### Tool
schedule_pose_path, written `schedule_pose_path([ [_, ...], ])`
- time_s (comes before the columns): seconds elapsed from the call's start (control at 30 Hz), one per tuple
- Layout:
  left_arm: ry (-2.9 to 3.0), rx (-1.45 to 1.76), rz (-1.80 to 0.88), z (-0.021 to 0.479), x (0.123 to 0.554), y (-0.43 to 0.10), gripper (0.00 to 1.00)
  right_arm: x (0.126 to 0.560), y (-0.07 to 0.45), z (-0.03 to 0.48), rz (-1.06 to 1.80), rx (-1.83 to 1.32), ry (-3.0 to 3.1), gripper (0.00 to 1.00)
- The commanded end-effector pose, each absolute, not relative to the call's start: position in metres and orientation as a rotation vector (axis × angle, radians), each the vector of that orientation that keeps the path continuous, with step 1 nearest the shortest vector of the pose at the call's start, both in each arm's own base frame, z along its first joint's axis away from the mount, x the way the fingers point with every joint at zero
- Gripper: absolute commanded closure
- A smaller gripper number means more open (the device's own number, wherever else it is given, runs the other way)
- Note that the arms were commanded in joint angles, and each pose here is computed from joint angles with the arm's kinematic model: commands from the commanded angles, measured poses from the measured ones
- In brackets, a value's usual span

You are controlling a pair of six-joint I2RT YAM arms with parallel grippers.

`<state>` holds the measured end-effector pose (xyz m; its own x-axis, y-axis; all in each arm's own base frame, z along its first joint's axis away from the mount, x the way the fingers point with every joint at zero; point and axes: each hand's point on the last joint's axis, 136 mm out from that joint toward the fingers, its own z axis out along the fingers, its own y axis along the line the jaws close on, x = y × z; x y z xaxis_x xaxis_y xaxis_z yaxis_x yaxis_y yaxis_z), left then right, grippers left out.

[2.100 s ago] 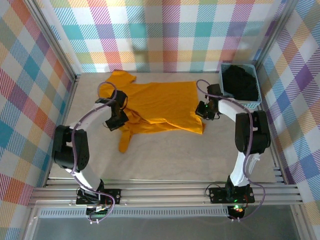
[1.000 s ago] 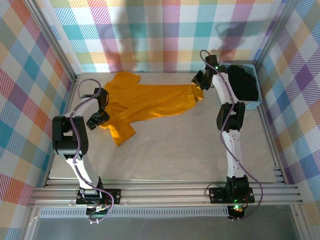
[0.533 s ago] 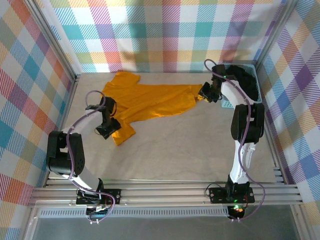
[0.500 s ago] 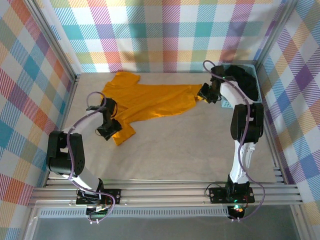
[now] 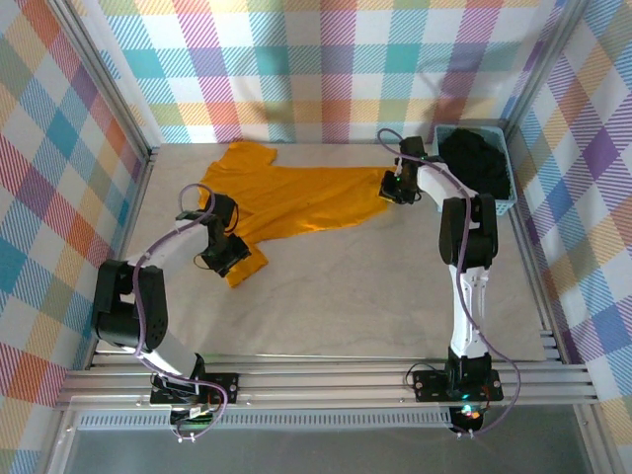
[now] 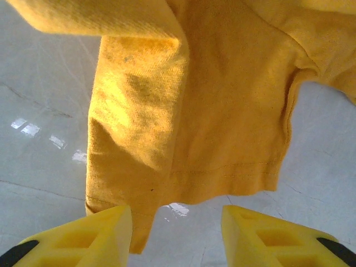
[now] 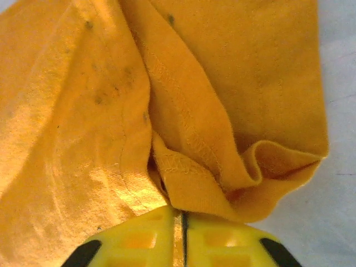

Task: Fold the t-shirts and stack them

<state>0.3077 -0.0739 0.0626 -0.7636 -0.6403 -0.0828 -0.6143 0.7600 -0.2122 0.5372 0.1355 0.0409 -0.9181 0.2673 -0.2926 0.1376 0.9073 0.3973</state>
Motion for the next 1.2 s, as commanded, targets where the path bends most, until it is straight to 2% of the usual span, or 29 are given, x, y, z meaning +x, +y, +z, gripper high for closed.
schedule_pose_path([
  [0.0, 2.793, -0.995, -0.28, 0.07, 0.304, -0.077, 0.54, 0.53, 0.144, 0.046, 0.53, 0.21, 2.723, 0.95],
  [0.07, 2.792, -0.988, -0.275, 0.072, 0.305, -0.077, 0.55, 0.522, 0.148, 0.059, 0.533, 0.194, 2.7, 1.0],
  [0.4, 2.791, -0.979, -0.276, 0.07, 0.309, -0.078, 0.56, 0.467, 0.149, 0.106, 0.567, 0.274, 2.675, 1.0],
  [0.43, 2.791, -0.98, -0.277, 0.07, 0.309, -0.078, 0.56, 0.464, 0.147, 0.104, 0.554, 0.277, 2.682, 0.98],
  [0.53, 2.789, -0.975, -0.3, 0.07, 0.311, -0.081, 0.56, 0.469, 0.141, 0.09, 0.5, 0.237, 2.71, 0.75],
  [0.6, 2.787, -0.958, -0.331, 0.072, 0.313, -0.084, 0.56, 0.481, 0.139, 0.083, 0.445, 0.175, 2.714, 0.65],
  [0.67, 2.756, -0.909, -0.405, 0.082, 0.318, -0.092, 0.55, 0.495, 0.134, 0.078, 0.38, 0.125, 2.703, 0.57],
  [0.73, 2.66, -0.804, -0.596, 0.105, 0.331, -0.11, 0.49, 0.508, 0.133, 0.077, 0.34, 0.072, 2.684, 0.51],
  [0.8, 2.521, -0.686, -0.798, 0.136, 0.341, -0.131, 0.42, 0.519, 0.135, 0.077, 0.334, 0.039, 2.666, 0.49],
  [0.93, 2.332, -0.546, -1.024, 0.179, 0.346, -0.156, 0.37, 0.533, 0.139, 0.061, 0.323, 0.007, 2.693, 0.49],
  [1.17, 2.337, -0.509, -1.053, 0.189, 0.339, -0.161, 0.37, 0.534, 0.15, 0.036, 0.301, -0.009, 2.762, 0.52],
])
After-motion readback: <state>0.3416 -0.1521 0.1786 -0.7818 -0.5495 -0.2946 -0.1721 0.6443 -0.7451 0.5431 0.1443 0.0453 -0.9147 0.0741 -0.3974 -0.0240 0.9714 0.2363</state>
